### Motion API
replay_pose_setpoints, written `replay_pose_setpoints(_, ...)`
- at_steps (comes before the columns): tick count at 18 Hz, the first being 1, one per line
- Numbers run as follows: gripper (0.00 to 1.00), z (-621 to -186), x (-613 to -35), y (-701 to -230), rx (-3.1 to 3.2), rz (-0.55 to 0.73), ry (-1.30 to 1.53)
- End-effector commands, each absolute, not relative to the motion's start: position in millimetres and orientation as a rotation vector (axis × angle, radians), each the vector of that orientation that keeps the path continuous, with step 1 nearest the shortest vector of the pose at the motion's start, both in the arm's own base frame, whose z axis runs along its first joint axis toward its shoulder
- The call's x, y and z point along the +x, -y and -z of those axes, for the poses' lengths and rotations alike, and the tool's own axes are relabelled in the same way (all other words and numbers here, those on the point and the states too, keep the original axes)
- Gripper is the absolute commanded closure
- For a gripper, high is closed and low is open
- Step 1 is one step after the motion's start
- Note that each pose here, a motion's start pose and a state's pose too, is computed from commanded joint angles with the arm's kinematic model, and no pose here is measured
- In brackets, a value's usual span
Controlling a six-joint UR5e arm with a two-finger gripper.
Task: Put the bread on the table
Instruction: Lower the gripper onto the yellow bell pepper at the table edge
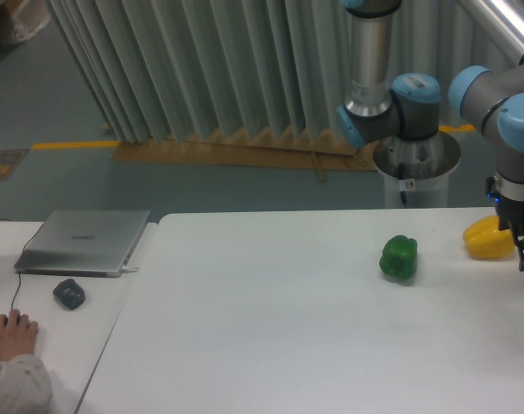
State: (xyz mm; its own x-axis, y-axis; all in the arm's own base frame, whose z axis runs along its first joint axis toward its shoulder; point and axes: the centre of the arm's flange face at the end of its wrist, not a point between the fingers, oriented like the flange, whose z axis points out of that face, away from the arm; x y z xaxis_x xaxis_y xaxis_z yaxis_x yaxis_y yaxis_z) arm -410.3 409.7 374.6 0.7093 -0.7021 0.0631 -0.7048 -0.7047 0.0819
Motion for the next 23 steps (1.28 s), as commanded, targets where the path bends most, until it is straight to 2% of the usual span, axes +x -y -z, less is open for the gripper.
replay_pose_setpoints(5, 0.0, -371.3, -411.0, -409.4, 2.805, -0.042, 1.16)
replay_pose_setpoints(7, 0.0, -356.4, -407.2, -405.2, 2.794, -0.052, 1.167)
replay_pose_setpoints(10, 0.0, -358.5, -407.7, -403.1, 2.791, -0.01, 1.154)
replay_pose_setpoints(16, 0.0, -344.2, -397.5, -393.3, 2.744, -0.055, 1.157)
replay_pose_setpoints(23, 0.0, -356.8, -374.7, -379.5, 2.738, -0.073, 1.161)
